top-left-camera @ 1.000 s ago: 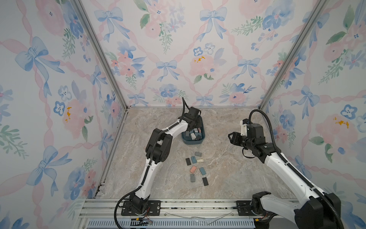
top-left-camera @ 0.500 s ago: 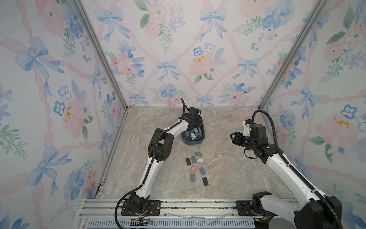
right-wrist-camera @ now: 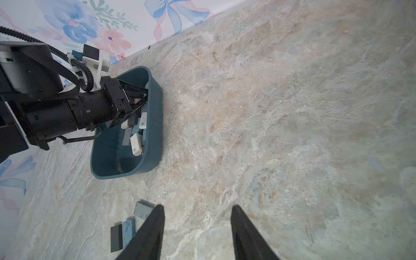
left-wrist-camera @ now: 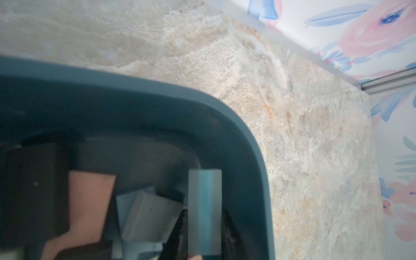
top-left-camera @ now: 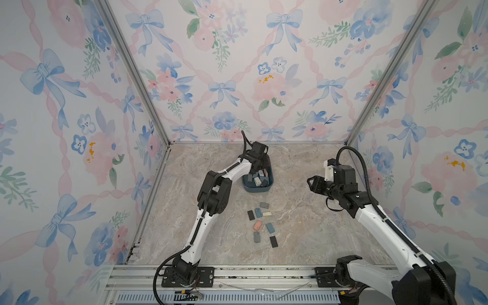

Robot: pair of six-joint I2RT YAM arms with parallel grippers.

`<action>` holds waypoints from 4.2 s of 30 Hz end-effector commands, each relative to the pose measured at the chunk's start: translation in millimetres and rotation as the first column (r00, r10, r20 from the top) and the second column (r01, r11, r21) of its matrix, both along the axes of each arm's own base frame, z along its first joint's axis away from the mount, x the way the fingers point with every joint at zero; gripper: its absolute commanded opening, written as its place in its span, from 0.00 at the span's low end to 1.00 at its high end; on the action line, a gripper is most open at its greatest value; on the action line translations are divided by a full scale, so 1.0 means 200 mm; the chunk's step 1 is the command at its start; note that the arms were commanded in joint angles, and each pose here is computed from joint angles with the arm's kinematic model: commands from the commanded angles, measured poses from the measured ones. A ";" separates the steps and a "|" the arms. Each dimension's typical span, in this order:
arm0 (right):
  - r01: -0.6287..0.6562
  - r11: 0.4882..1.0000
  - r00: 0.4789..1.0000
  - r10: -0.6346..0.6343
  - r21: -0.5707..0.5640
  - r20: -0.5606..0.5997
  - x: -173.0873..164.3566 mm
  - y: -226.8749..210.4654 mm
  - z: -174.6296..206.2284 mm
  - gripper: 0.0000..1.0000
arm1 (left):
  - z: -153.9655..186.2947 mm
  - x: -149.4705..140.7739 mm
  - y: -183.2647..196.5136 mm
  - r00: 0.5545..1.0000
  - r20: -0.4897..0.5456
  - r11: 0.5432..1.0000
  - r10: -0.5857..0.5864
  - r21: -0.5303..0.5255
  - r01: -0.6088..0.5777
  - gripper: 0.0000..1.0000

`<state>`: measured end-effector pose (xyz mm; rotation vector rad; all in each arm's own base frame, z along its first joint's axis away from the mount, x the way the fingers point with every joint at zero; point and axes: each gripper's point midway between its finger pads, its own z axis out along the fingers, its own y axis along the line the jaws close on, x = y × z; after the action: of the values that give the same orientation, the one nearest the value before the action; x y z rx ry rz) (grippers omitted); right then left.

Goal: Put the eraser in the storage box
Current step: Place the eraser in the storage box, then pick up the eraser from the center of the board.

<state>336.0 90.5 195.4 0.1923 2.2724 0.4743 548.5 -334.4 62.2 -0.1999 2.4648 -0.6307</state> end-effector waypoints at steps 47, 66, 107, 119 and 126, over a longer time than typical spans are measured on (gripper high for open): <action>-0.114 0.993 0.992 0.117 0.042 -0.057 -0.10 0.23 -0.06 0.51 | 0.74 -0.29 0.27 0.967 0.253 0.990 0.016 0.130 -0.050 0.33; -0.281 0.959 0.918 0.263 -0.021 -0.296 -0.45 0.52 -0.38 0.52 | 0.96 -0.70 0.42 0.909 0.415 0.980 -0.043 0.196 -0.044 0.34; -0.515 0.836 0.759 0.342 -0.189 -0.554 -1.00 0.80 -0.75 0.59 | 0.82 -1.04 0.63 0.873 0.487 0.996 -0.026 0.082 -0.016 0.34; -0.550 0.809 0.740 0.355 -0.209 -0.572 -1.02 0.84 -0.79 0.58 | 0.80 -1.05 0.63 0.879 0.476 0.996 -0.027 0.086 -0.016 0.33; -0.559 0.798 0.733 0.348 -0.225 -0.585 -1.03 0.84 -0.82 0.57 | 0.79 -1.04 0.62 0.882 0.471 0.996 -0.028 0.087 -0.014 0.33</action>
<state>130.8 254.7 30.2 -0.5113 2.9161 0.2449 340.4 -210.4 217.8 0.0166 2.0267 -0.4928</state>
